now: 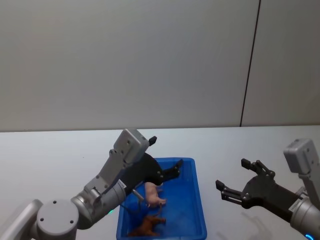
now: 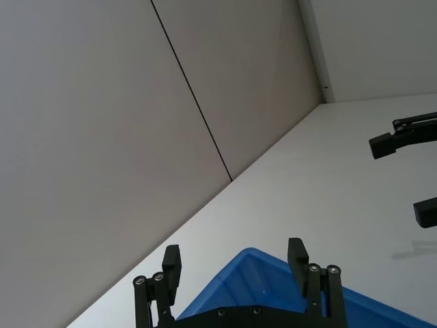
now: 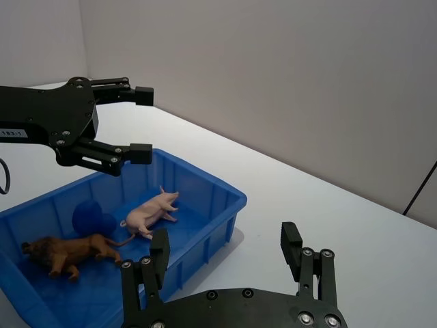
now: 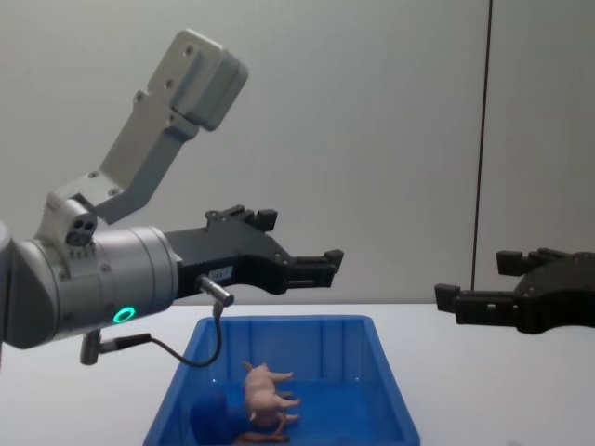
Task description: Pick up the two dolls from the table and place them into the box.
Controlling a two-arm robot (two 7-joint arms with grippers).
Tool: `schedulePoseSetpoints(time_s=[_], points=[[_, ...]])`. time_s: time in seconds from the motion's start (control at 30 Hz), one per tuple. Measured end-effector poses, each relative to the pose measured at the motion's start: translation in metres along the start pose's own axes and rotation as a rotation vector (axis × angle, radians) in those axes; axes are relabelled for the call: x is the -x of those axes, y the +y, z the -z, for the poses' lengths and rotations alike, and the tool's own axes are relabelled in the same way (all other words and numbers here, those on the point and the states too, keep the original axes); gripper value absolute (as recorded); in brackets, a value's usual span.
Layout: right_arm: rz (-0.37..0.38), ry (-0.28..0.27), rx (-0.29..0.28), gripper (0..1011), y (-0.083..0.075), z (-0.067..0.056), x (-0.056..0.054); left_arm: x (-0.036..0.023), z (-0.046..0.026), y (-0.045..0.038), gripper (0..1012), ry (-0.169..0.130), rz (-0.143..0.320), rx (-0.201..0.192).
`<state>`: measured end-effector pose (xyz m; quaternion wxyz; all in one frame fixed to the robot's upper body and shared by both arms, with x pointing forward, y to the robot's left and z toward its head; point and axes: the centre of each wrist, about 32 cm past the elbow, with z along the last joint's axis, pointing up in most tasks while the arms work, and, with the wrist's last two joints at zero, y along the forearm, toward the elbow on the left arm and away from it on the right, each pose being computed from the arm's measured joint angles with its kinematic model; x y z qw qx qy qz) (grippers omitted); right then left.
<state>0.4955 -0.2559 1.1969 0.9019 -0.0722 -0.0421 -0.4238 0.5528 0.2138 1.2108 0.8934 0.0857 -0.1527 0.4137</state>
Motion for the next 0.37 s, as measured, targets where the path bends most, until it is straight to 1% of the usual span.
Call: schedulePoseSetpoints(time_s=[0.1,0.37], points=[[0.0,0.0,0.0,1001,0.0,0.0,0.0,0.0004,-0.0014,-0.0011,1001,-0.004,0.001,0.012],[0.0,0.0,0.0,1001,0.0,0.0,0.0,0.0013,-0.005,-0.0028,1001,-0.012,-0.001,0.035]])
